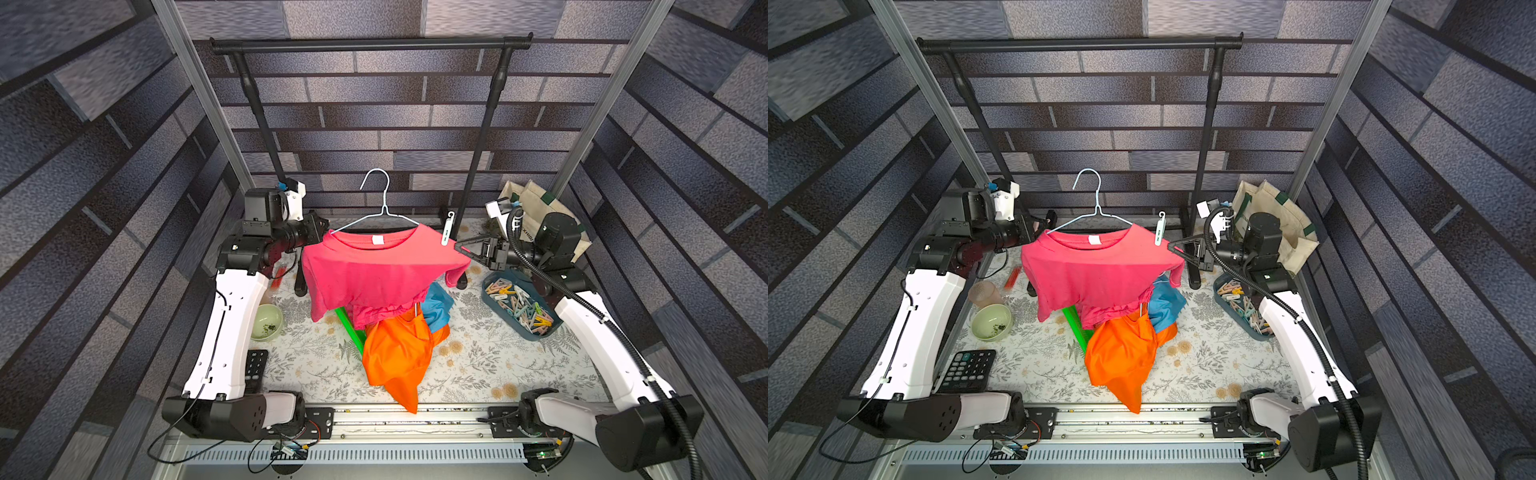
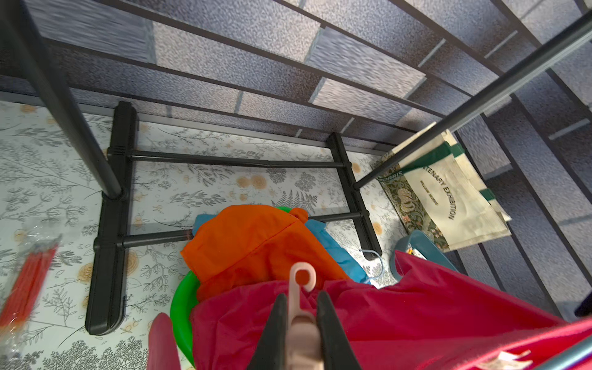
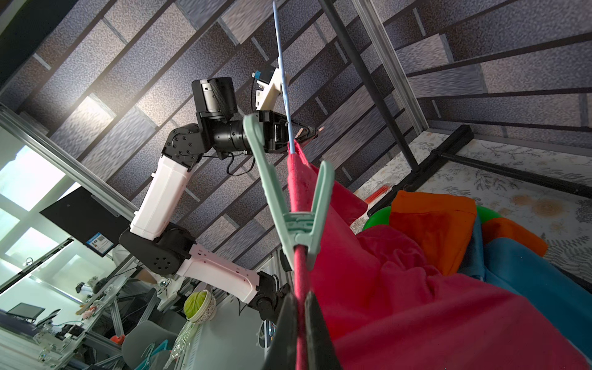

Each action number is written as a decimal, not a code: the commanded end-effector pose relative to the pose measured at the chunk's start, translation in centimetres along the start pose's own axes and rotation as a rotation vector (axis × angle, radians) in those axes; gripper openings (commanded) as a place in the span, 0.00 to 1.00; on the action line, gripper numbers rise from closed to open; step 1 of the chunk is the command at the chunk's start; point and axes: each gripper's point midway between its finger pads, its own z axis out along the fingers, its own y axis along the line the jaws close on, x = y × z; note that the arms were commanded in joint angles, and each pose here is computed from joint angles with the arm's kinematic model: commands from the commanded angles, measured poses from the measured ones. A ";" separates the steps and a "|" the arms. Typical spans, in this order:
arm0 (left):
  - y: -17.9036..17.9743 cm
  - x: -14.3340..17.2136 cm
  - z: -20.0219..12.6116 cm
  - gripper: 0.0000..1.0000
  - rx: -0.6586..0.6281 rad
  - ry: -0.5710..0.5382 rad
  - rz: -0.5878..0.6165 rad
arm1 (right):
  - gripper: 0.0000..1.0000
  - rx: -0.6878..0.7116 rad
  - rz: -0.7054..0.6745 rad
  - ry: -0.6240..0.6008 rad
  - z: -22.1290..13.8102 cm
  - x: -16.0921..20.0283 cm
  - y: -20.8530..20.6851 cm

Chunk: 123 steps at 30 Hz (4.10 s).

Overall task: Use clothespins to secure the t-shirt on both sides of the hanger
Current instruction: Pick up the clothespin from the hanger, then place the clothespin in the basket, then place the hanger in the basket, then pick up the clothespin from the basket.

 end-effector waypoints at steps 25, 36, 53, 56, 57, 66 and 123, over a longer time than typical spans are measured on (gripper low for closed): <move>5.1 0.5 -1.2 0.04 -0.371 -0.061 -0.122 | 0.00 0.192 -0.010 -0.052 -0.7 -0.1 -2.1; 7.2 1.0 -2.5 0.00 -0.421 -0.138 -0.340 | 0.00 0.196 0.006 -0.083 -0.7 -0.5 -2.4; 2.5 9.1 2.0 0.00 -0.422 0.080 -0.287 | 0.00 0.315 0.095 -0.065 -0.7 0.5 -6.1; 0.3 14.3 5.1 0.00 -0.392 0.191 -0.261 | 0.00 0.333 0.131 -0.064 -0.6 0.6 -7.1; -0.2 15.9 6.2 0.00 -0.391 0.228 -0.260 | 0.00 0.343 0.142 -0.063 -0.6 0.7 -7.5; -2.1 23.3 13.2 0.00 -0.411 0.405 -0.234 | 0.00 0.387 0.190 -0.050 -0.7 2.1 -9.3; 3.1 26.1 12.7 0.41 -0.412 0.486 -0.328 | 0.12 0.490 0.300 0.005 -1.0 5.0 -13.0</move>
